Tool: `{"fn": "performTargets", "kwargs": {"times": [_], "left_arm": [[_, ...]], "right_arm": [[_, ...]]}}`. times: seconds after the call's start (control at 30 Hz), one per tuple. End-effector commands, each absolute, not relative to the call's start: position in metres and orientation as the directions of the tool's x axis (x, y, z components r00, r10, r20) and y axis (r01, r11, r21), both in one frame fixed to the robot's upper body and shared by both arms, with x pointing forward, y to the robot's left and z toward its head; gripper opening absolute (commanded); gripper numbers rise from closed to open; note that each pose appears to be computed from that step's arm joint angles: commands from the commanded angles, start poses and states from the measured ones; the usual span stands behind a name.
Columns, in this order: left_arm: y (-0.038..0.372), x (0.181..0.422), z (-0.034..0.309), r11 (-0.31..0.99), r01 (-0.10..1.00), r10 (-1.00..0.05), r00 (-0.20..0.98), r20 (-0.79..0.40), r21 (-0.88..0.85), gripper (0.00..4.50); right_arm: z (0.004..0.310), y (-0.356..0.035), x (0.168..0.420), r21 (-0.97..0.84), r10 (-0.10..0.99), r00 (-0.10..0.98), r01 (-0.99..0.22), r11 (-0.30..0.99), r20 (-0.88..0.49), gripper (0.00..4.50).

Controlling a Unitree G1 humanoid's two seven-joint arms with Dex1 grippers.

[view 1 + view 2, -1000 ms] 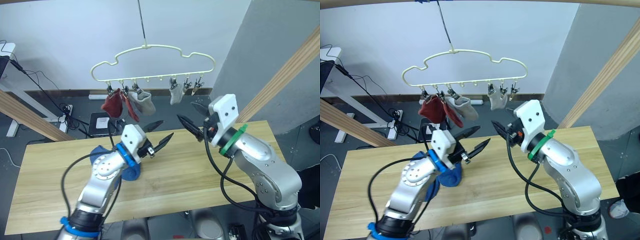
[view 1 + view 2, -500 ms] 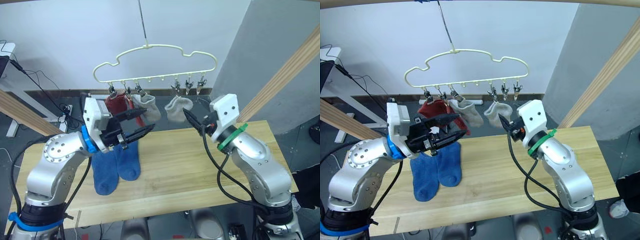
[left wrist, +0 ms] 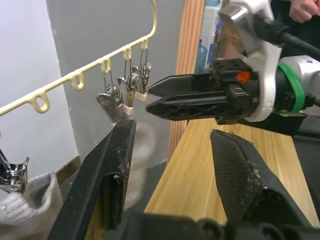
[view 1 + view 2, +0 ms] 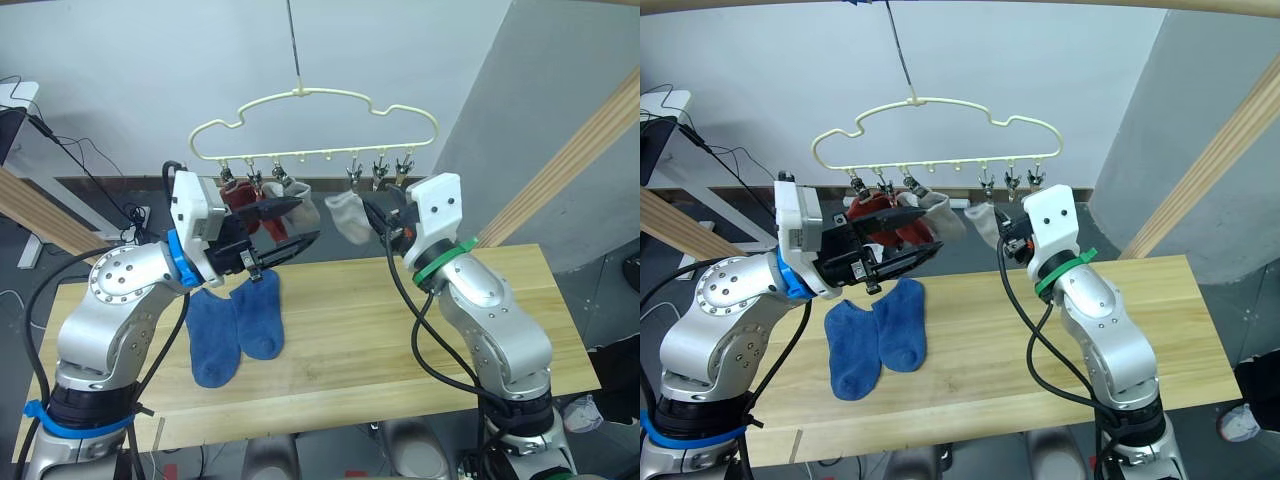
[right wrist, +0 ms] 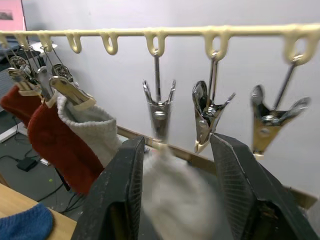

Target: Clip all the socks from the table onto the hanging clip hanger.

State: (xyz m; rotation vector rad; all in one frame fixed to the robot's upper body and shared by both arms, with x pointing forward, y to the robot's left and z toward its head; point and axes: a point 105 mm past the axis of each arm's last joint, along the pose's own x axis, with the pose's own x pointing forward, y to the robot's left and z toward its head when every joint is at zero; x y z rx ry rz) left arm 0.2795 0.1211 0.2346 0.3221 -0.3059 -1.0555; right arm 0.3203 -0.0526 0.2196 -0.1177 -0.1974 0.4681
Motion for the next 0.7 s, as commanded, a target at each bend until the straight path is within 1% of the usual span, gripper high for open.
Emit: {"fn": "performTargets", "kwargs": {"times": [0.03, 0.37, 0.7], "left_arm": [[0.117, 0.276, 0.24, 0.434, 0.784, -0.894, 0.436, 0.103, 0.444, 2.61], [0.113, 0.275, 0.238, 0.419, 0.788, -0.901, 0.422, 0.1, 0.451, 2.61], [0.113, 0.277, 0.236, 0.421, 0.785, -0.9, 0.424, 0.101, 0.454, 2.61]], "right_arm": [[0.23, -0.056, 0.322, -0.155, 0.412, 0.89, -0.387, 0.909, 0.195, 2.12], [0.233, -0.055, 0.329, -0.152, 0.384, 0.899, -0.358, 0.921, 0.208, 2.12], [0.232, -0.059, 0.34, -0.125, 0.322, 0.923, -0.301, 0.945, 0.214, 2.12]]}}
